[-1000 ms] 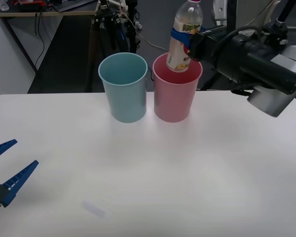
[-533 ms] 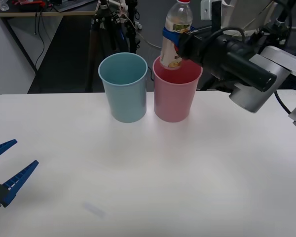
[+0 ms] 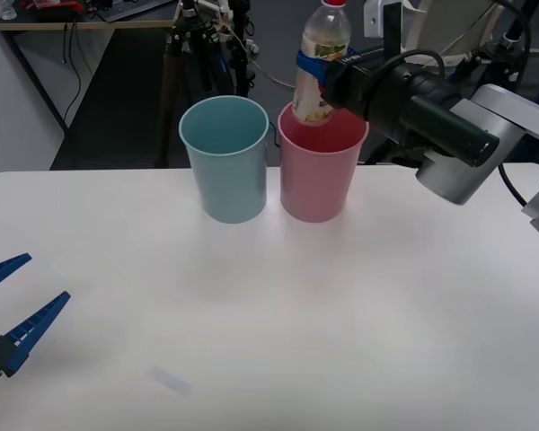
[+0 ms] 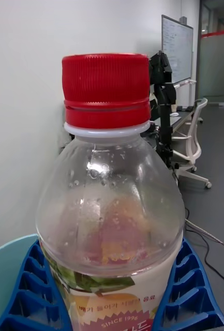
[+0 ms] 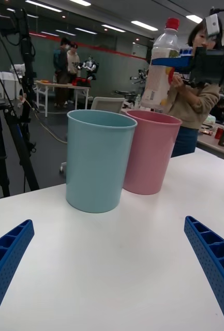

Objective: Grasp the object on the table and drop it into the matching bin: aluminum can to the light blue bin, PET bottle to the pink bin.

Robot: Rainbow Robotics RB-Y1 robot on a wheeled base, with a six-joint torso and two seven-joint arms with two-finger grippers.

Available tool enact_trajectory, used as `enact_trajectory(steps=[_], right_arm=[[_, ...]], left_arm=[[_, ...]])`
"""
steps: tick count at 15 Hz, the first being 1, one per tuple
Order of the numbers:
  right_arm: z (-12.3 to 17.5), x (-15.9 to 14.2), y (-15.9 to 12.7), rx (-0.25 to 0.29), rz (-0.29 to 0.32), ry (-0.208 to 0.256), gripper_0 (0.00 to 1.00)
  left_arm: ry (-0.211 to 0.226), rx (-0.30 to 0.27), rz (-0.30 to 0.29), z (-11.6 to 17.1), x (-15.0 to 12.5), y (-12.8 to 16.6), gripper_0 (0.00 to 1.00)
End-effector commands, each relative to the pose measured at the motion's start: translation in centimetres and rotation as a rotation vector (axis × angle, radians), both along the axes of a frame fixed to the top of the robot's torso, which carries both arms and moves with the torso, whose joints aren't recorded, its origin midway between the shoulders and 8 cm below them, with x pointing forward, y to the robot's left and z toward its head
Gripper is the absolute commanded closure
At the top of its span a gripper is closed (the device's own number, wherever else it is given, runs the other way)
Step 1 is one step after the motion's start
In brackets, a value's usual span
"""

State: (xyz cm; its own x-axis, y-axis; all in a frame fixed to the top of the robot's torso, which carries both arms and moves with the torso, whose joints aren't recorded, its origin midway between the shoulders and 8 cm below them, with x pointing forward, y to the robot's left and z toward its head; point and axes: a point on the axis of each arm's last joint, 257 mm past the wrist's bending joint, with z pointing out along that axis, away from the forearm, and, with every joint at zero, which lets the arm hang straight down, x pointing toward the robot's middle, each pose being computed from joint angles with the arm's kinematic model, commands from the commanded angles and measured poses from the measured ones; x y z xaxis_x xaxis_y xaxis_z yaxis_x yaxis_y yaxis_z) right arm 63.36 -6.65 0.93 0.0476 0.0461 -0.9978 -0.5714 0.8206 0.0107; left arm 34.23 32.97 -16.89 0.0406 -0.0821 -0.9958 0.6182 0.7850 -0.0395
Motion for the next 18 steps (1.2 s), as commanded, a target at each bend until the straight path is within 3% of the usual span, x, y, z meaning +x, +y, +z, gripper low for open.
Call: enact_trajectory(steps=[1,15,16,17,18], right_arm=[[0.0,0.5,-0.2,-0.005,-0.011,-0.003,1.00],[0.6,1.3,-1.5,-0.025,-0.043,-0.030,1.00],[0.7,1.3,-1.6,-0.024,-0.044,-0.030,0.64],[0.7,1.3,-1.6,-0.020,-0.043,-0.028,0.20],[0.7,1.3,-1.6,-0.019,-0.045,-0.027,0.00]], left_arm=[[0.000,0.000,0.000,0.0,0.0,0.0,0.00],[0.000,0.000,0.000,0.0,0.0,0.0,0.00],[0.000,0.000,0.000,0.0,0.0,0.0,0.00],[0.000,0.000,0.000,0.0,0.0,0.0,0.00],[0.000,0.000,0.000,0.0,0.0,0.0,0.00]])
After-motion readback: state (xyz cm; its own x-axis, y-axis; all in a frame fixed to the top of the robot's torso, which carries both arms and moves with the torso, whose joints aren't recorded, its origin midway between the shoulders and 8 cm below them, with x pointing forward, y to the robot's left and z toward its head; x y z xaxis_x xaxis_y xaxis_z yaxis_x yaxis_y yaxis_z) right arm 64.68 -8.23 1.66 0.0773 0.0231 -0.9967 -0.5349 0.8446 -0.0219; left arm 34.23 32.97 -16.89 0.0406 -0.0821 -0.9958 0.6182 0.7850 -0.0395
